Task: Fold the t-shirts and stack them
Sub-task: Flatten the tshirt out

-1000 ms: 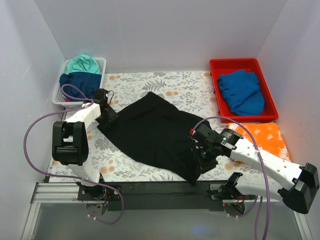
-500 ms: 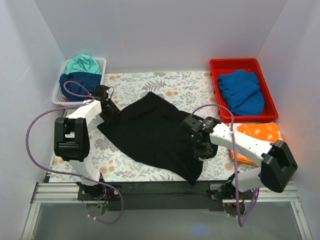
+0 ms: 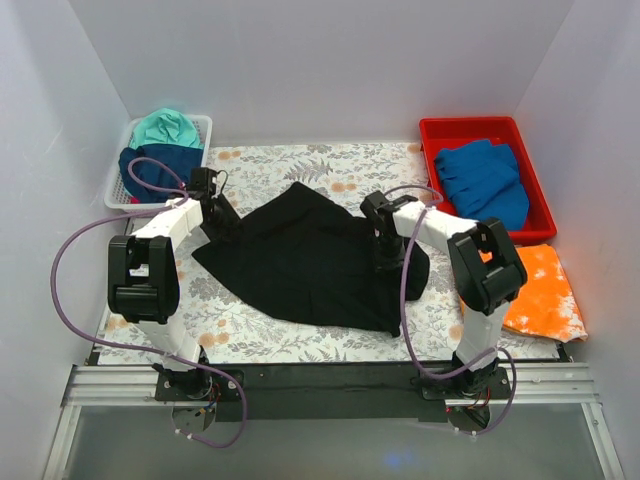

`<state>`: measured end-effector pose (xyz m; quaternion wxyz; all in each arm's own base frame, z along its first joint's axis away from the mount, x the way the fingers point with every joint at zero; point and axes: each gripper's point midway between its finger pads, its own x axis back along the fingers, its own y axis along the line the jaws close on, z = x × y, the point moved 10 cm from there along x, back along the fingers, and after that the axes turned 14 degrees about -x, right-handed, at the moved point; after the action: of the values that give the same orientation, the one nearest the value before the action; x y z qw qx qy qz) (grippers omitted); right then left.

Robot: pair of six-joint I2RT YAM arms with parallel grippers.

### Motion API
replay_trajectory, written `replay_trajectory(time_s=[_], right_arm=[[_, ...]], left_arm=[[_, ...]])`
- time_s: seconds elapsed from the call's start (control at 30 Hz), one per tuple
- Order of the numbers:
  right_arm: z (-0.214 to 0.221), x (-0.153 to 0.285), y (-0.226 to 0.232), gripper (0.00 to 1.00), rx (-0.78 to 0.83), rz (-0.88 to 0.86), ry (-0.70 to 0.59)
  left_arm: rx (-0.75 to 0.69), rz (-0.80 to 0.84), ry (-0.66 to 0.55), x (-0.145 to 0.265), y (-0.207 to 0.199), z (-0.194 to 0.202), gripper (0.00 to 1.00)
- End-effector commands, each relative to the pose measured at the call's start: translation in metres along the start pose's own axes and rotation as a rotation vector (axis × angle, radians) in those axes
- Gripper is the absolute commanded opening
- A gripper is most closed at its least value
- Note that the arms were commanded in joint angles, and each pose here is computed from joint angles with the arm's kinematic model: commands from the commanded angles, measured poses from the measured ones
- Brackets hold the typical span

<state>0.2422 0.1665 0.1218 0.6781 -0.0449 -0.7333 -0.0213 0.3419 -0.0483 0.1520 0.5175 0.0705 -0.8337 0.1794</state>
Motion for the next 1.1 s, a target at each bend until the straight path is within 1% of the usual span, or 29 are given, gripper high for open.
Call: replay_trajectory(time_s=[0.0, 0.03, 0.07, 0.1, 0.13, 0.17, 0.2, 0.23, 0.27, 0.3, 0.37, 0.43, 0.47, 0.53, 0.57, 0.63, 0.67, 0.7, 0.73, 0.77, 0.8, 0.9, 0.93, 1.03, 1.07], right_arm=[[-0.069, -0.008, 0.019, 0.43, -0.026, -0.078, -0.136], [-0.081, -0.009, 0.022, 0.43, -0.031, -0.086, -0.145], [-0.091, -0.024, 0.025, 0.43, -0.021, -0.074, -0.117], [-0.107, -0.022, 0.025, 0.43, -0.038, -0.091, -0.132], [-0.129, -0.01, 0.034, 0.43, -0.043, -0.127, -0.182], [-0.141, -0.019, 0.037, 0.43, -0.045, -0.117, -0.176], [-0.155, -0.019, 0.036, 0.43, -0.05, -0.127, -0.189], [-0.176, 0.001, 0.044, 0.43, -0.049, -0.177, -0.246], [-0.185, -0.011, 0.046, 0.43, -0.048, -0.169, -0.237], [-0.195, -0.009, 0.046, 0.43, -0.033, -0.174, -0.26], [-0.214, 0.001, 0.052, 0.43, -0.013, -0.188, -0.337], [-0.221, 0.012, 0.05, 0.43, 0.019, -0.174, -0.387], [-0.22, 0.027, 0.047, 0.42, 0.015, -0.173, -0.418], [-0.213, 0.045, 0.043, 0.41, 0.028, -0.189, -0.441], [-0.208, 0.073, 0.038, 0.41, 0.022, -0.215, -0.496], [-0.191, 0.081, 0.034, 0.41, 0.032, -0.204, -0.496], [-0.181, 0.107, 0.033, 0.41, 0.04, -0.229, -0.549], [-0.17, 0.104, 0.03, 0.41, 0.046, -0.208, -0.535], [-0.16, 0.121, 0.027, 0.42, 0.059, -0.222, -0.569], [-0.153, 0.123, 0.029, 0.42, 0.075, -0.226, -0.569], [-0.141, 0.115, 0.033, 0.43, 0.101, -0.247, -0.533], [-0.123, 0.112, 0.044, 0.43, 0.154, -0.312, -0.483], [-0.119, 0.106, 0.046, 0.43, 0.164, -0.307, -0.467], [-0.118, 0.093, 0.056, 0.44, 0.204, -0.317, -0.431], [-0.12, 0.082, 0.059, 0.44, 0.211, -0.31, -0.405]], left_arm=[[-0.022, 0.0, 0.0, 0.014, 0.003, 0.008, 0.46], [-0.023, -0.008, 0.003, 0.014, 0.005, 0.01, 0.46], [-0.024, -0.018, -0.002, 0.016, 0.005, 0.011, 0.46], [-0.025, -0.023, 0.005, 0.017, 0.006, 0.012, 0.46], [-0.026, -0.024, 0.009, 0.017, 0.006, 0.012, 0.46], [-0.026, -0.031, 0.009, 0.018, 0.007, 0.013, 0.46], [-0.026, -0.035, 0.014, 0.019, 0.007, 0.013, 0.46], [-0.027, -0.036, 0.017, 0.018, 0.008, 0.014, 0.46], [-0.029, -0.035, 0.013, 0.02, 0.007, 0.012, 0.46], [-0.029, -0.04, 0.019, 0.021, 0.007, 0.012, 0.46], [-0.032, -0.038, 0.018, 0.022, 0.006, 0.01, 0.46], [-0.037, -0.036, 0.017, 0.023, 0.005, 0.008, 0.46], [-0.041, -0.034, 0.017, 0.024, 0.005, 0.008, 0.46], [-0.045, -0.012, 0.004, 0.028, 0.002, 0.003, 0.46], [-0.047, -0.002, -0.008, 0.029, 0.0, 0.001, 0.46], [-0.048, 0.025, -0.021, 0.032, -0.004, -0.004, 0.46], [-0.047, 0.036, -0.029, 0.033, -0.006, -0.007, 0.46], [-0.047, 0.045, -0.042, 0.035, -0.008, -0.01, 0.46], [-0.047, 0.057, -0.042, 0.036, -0.009, -0.012, 0.46], [-0.05, 0.068, -0.052, 0.037, -0.011, -0.014, 0.46], [-0.049, 0.075, -0.054, 0.038, -0.012, -0.015, 0.46], [-0.053, 0.092, -0.057, 0.037, -0.015, -0.019, 0.47], [-0.052, 0.092, -0.06, 0.037, -0.016, -0.021, 0.46], [-0.05, 0.08, -0.047, 0.031, -0.015, -0.021, 0.46], [-0.048, 0.079, -0.041, 0.03, -0.015, -0.02, 0.47]])
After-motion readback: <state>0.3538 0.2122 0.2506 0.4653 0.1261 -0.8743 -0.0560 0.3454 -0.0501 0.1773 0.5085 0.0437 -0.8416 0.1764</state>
